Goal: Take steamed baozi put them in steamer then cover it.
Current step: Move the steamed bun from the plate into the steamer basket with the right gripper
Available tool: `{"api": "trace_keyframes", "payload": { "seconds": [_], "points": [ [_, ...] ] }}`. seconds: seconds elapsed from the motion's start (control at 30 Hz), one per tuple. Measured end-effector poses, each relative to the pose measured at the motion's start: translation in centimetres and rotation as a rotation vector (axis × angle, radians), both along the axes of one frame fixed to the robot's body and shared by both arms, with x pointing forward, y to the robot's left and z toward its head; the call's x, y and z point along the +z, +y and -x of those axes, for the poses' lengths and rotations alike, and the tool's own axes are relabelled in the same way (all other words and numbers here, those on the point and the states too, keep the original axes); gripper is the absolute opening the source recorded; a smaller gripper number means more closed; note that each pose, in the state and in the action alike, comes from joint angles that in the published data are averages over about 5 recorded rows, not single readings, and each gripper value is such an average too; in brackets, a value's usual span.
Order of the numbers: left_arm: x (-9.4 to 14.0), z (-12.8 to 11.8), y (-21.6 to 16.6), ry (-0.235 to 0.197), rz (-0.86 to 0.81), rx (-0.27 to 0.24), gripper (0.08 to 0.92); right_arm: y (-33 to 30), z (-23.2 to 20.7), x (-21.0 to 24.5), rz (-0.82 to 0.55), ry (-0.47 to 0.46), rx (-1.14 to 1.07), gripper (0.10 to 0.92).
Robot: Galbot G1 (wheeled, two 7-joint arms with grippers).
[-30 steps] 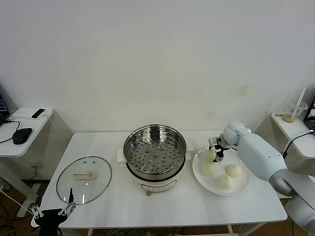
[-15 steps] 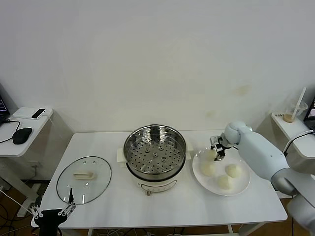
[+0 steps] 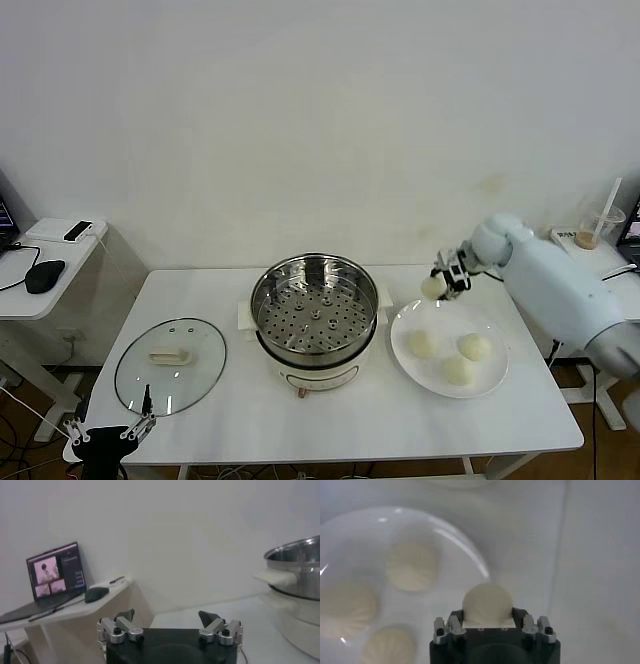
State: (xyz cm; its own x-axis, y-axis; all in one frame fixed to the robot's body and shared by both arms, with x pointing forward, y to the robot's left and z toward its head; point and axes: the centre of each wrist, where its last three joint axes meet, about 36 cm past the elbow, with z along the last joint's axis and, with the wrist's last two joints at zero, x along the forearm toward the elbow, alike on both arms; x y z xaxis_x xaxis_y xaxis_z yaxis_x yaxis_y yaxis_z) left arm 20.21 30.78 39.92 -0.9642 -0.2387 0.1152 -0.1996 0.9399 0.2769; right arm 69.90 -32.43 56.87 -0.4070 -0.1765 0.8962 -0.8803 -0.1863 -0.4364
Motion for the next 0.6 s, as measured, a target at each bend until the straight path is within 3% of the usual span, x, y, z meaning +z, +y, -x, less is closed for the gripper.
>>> {"api": "trace_keyframes", "payload": {
  "seconds": [0.37,0.6],
  "points": [
    [0.2,-0.1,-0.2,0.000,0.012,-0.020,0.823,5.8,0.1,9.3,-0.100,-0.106,0.167,0.611],
    [0.6,-0.2,0.1,-0.011,0.010,-0.016,0.823,12.3,0.1,11.5,-0.106,-0.132,0.338,0.611]
  ]
}}
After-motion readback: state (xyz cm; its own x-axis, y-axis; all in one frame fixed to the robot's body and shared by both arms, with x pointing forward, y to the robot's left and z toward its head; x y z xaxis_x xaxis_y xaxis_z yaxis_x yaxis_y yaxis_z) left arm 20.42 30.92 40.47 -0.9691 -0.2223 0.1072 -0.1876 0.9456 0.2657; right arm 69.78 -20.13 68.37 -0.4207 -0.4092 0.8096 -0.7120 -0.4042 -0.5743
